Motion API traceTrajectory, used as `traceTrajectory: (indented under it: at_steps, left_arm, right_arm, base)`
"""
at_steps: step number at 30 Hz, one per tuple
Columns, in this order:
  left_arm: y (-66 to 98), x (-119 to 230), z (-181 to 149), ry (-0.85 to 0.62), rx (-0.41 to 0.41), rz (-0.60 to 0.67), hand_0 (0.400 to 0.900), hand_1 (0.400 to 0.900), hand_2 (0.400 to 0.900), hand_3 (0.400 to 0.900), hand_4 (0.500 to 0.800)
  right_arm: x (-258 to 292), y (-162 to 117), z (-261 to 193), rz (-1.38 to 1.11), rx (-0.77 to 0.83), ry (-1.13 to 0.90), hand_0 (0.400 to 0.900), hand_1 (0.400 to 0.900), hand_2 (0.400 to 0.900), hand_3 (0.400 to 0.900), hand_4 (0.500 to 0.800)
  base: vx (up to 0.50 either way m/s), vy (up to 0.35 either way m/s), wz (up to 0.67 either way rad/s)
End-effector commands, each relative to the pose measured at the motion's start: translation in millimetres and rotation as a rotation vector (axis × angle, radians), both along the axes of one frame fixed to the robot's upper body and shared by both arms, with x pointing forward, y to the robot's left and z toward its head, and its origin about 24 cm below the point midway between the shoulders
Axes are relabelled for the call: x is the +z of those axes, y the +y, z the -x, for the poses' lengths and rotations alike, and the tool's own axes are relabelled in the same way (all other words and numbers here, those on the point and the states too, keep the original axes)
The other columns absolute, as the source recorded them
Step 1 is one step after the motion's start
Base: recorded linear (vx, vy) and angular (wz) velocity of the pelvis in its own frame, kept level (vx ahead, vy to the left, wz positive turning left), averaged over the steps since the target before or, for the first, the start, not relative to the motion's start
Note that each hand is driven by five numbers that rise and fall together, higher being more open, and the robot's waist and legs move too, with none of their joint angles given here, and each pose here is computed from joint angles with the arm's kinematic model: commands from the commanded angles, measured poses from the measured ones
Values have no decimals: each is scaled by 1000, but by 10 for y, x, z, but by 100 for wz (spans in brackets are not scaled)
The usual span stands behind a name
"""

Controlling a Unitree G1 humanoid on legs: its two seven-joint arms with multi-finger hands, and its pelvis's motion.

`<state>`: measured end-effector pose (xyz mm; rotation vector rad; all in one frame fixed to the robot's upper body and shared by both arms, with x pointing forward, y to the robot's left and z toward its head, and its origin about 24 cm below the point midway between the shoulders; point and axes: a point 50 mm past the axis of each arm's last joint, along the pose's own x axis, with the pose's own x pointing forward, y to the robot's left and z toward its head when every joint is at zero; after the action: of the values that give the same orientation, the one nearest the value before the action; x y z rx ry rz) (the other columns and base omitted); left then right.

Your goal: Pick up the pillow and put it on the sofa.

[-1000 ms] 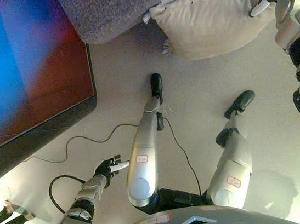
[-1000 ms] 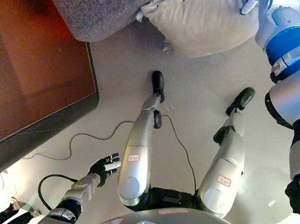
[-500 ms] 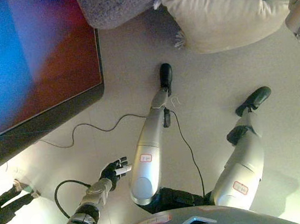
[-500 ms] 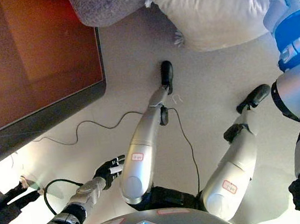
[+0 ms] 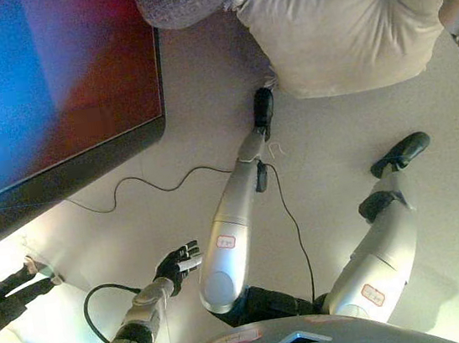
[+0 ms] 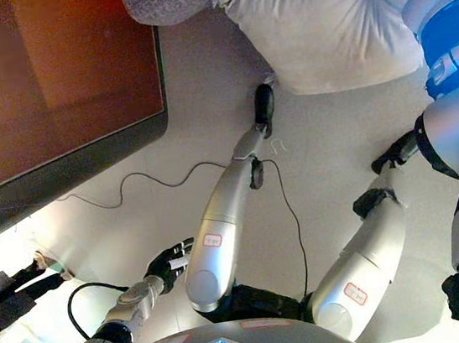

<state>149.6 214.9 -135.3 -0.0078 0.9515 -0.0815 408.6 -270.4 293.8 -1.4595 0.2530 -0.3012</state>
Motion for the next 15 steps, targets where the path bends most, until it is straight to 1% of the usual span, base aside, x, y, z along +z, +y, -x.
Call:
traceTrajectory:
  at_steps: [1,7,15]
  left_arm:
    - [151,-179,734,228,9,-48,900,900,900,900,800]
    - [227,-157,725,233,8,-54,900,900,900,900,800]
    - [369,-135,719,261,8,-99,900,900,900,900,800]
  right_arm:
    - [435,-121,129,60,4,-132,400,400,400,400,500]
    - [343,-97,109,66,51,-77,400,400,400,400,500]
    - [82,11,56,27,161,78,400,400,400,400,500]
  base:
    - [-32,-16,-2]
    - [-23,-6,-6]
    - [7,-48,-3]
